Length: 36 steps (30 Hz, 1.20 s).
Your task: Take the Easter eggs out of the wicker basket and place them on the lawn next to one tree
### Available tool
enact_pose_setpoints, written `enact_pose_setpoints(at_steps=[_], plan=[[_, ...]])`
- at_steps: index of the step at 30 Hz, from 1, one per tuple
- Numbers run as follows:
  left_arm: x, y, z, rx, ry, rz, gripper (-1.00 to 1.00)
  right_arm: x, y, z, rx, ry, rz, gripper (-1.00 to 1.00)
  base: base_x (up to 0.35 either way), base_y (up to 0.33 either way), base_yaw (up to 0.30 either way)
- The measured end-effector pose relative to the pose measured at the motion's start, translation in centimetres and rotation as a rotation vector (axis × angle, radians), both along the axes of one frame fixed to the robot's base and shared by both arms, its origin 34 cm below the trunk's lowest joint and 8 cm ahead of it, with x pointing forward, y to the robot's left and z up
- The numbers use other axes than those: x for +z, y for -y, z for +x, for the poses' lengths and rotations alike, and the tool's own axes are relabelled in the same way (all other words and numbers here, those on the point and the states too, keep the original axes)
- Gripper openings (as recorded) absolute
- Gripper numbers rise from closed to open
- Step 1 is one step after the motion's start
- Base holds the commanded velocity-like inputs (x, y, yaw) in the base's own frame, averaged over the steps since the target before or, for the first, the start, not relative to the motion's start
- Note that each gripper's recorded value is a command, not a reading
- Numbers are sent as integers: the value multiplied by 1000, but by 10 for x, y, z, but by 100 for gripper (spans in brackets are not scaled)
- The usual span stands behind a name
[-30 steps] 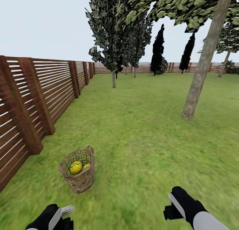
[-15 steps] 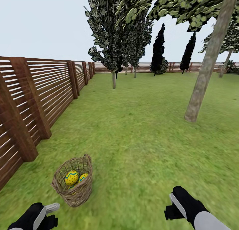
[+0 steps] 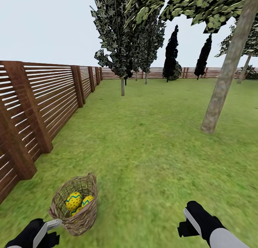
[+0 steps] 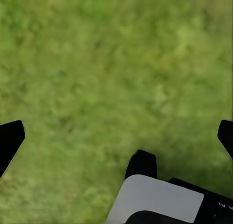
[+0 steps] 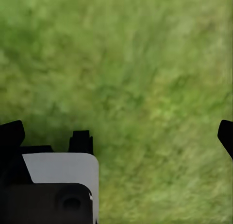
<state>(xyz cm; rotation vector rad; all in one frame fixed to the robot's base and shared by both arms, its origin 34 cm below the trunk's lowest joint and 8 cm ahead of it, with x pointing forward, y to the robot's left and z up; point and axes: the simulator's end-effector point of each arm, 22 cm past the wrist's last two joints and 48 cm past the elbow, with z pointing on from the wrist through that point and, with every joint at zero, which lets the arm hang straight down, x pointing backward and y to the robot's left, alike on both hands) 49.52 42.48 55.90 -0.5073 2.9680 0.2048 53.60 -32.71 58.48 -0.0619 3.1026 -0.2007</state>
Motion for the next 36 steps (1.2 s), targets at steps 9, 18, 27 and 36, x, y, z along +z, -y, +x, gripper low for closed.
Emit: enact_pose_setpoints(at_steps=[9, 18, 27, 36], plan=[[8, -36, -5, 19, -5, 39, 100, 0, 0, 0, -1, 0, 0, 100, 2, 0, 0], [12, -44, -3, 15, 14, 2, 100, 0, 1, 0, -2, 0, 0, 100, 1, 11, 0], [17, -58, -4, 23, 19, 17, 100, 0, 2, 0, -3, 1, -1, 100, 155, 254, 0], [16, -57, -4, 21, 19, 16, 100, 0, 2, -1, -3, 0, -1, 100, 209, 69, 0]])
